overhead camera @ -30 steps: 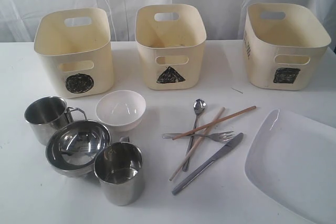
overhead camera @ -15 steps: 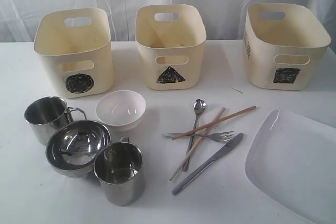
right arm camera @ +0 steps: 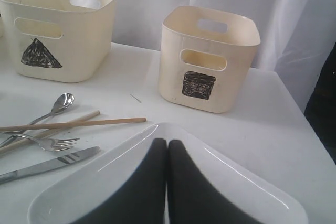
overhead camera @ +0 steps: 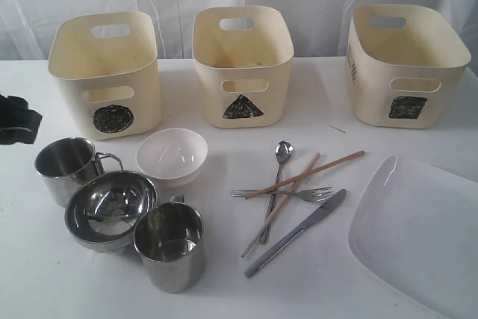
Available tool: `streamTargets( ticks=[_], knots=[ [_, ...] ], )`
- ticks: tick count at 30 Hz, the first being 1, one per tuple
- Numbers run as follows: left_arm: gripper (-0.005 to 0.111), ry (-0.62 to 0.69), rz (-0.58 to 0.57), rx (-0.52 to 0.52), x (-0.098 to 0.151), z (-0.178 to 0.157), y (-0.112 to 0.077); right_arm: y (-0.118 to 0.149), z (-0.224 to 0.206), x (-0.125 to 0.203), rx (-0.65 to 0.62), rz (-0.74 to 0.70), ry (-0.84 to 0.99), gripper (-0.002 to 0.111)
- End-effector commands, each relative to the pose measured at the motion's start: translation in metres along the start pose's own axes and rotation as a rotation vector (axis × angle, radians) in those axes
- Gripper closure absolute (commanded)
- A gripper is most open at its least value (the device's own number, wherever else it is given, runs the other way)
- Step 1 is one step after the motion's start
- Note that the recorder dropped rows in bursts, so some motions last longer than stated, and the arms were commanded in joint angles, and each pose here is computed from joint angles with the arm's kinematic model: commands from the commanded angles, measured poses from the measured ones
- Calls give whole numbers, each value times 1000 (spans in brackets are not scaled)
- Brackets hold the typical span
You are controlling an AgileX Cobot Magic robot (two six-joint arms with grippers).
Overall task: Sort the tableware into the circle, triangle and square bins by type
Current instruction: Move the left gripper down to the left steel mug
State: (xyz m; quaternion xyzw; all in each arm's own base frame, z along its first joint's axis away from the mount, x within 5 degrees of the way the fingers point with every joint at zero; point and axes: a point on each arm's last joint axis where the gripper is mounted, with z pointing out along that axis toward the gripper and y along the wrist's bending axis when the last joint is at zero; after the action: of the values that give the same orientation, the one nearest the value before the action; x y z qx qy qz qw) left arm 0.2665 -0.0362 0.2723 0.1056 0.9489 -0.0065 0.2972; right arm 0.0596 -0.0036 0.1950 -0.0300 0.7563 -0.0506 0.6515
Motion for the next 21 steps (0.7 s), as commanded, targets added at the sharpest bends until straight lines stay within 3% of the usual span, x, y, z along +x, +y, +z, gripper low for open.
streamTargets(
  ticks=[1, 12, 21],
  knots=[
    [36, 15, -17, 6, -3, 22, -1, 0, 0, 1, 5, -6, -5, 108],
    [36, 22, -17, 6, -18, 57, 0, 0, 0, 1, 5, -6, -5, 108],
    [36, 97, -17, 12, -10, 86, -1, 0, 0, 1, 5, -6, -5, 108]
  ],
)
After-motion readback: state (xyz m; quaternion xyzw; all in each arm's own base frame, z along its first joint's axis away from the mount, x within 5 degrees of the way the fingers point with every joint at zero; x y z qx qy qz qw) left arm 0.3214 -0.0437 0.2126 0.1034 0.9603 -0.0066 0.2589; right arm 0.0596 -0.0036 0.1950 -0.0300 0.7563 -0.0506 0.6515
